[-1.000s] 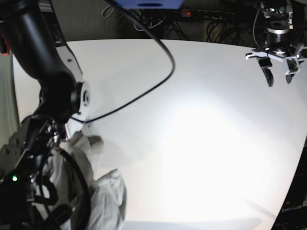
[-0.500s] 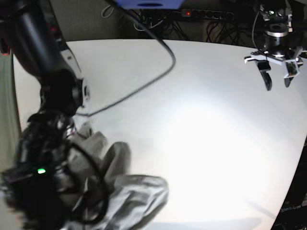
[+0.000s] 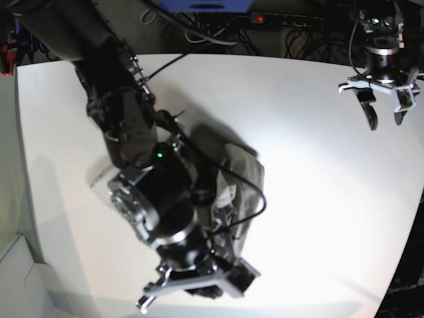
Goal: Layout the t-shirt on the table in an organized manner, then fold the t-shirt properly
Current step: 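Drag the shirt across the table with the right gripper to spread it, then move the left gripper down onto the shirt beside the right gripper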
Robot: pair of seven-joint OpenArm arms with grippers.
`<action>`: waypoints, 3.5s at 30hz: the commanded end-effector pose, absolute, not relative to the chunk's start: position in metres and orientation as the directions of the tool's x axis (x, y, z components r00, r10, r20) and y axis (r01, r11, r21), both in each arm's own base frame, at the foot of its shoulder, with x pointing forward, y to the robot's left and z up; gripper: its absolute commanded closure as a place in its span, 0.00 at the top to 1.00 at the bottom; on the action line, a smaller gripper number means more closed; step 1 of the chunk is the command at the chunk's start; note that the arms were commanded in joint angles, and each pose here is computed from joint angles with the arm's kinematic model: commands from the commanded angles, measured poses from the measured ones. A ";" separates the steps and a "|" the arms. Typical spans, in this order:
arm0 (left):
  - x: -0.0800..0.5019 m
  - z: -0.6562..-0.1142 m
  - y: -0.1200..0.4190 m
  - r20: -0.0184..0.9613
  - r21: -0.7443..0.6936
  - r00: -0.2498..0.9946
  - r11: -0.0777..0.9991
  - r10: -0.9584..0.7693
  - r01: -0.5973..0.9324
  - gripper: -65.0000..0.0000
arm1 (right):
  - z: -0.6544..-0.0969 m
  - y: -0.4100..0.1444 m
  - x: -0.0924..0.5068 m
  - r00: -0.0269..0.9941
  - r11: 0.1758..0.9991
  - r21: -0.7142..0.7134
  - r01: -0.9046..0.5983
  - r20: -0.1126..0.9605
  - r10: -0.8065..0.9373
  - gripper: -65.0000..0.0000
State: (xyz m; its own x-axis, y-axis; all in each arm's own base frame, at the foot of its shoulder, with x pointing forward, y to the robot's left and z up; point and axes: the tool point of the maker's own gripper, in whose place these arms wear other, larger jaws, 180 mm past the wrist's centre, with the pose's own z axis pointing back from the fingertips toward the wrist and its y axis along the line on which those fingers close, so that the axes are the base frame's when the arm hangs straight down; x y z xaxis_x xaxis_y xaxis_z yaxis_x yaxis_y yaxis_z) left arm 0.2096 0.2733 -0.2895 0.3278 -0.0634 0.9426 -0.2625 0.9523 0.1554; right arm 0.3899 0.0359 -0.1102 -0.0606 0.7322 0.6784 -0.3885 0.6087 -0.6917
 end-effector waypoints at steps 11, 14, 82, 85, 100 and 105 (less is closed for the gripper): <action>0.210 -0.280 0.273 0.950 0.164 0.300 0.952 -0.082 -0.259 0.53 | -0.118 0.024 0.410 -0.084 0.601 -0.741 -0.302 0.648 0.757 0.01; 0.206 -0.283 0.273 0.946 0.167 0.313 0.952 -0.082 -0.256 0.53 | -0.113 0.014 0.432 -0.040 0.623 -0.730 -0.282 0.658 0.752 0.11; 0.296 -0.298 -0.013 0.935 -0.168 0.355 0.906 0.022 0.387 0.63 | -0.289 -0.138 0.328 0.547 0.816 -0.520 -0.253 0.619 0.564 0.62; 0.305 -0.319 -0.014 0.913 -0.186 0.406 0.926 0.039 0.328 0.63 | -0.288 -0.138 0.329 0.546 0.816 -0.520 -0.252 0.619 0.564 0.62; 0.343 -0.367 -0.037 0.862 -0.195 0.507 0.936 0.021 0.294 0.63 | -0.288 -0.144 0.330 0.545 0.803 -0.539 -0.254 0.606 0.579 0.62; 0.351 -0.376 -0.035 0.853 -0.178 0.522 0.939 -0.001 0.293 0.58 | -0.288 -0.149 0.330 0.543 0.791 -0.555 -0.257 0.594 0.594 0.62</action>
